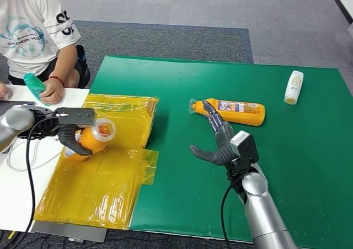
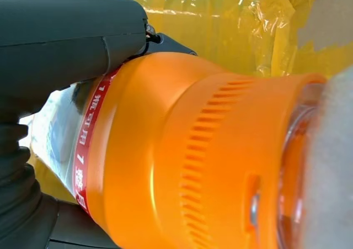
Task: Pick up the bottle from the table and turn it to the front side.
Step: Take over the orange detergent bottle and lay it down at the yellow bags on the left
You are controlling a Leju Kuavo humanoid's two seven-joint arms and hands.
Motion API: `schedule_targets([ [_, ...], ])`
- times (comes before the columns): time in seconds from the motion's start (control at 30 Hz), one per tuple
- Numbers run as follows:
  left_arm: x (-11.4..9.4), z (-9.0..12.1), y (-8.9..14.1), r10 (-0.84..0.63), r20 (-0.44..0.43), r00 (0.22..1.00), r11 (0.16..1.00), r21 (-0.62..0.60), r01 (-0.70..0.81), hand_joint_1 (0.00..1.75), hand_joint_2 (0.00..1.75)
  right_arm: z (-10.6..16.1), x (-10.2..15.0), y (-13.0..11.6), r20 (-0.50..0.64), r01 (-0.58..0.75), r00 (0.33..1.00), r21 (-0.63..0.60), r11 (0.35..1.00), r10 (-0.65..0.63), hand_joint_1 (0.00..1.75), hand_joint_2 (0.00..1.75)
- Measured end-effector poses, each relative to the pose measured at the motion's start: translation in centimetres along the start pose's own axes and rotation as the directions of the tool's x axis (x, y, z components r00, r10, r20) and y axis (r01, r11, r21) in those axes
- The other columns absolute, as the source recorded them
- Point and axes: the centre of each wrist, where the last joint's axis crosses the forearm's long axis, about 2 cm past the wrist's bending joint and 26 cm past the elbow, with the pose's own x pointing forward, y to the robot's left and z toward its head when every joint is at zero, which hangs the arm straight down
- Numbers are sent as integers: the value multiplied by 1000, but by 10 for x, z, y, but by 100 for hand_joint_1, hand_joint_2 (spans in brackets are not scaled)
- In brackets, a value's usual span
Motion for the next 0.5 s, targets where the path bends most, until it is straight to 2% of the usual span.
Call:
schedule_targets([
  [0.3, 9, -22, -1, -142, -59, 988, 988, 47, 145, 175, 175, 0, 0, 1, -11, -11, 1000, -4, 1000, 11, 0, 175],
  [0.5, 26, -48, -4, -208, -13, 978, 976, 68, 208, 175, 175, 0, 0, 4, -16, -13, 1000, -2, 1000, 13, 0, 175],
])
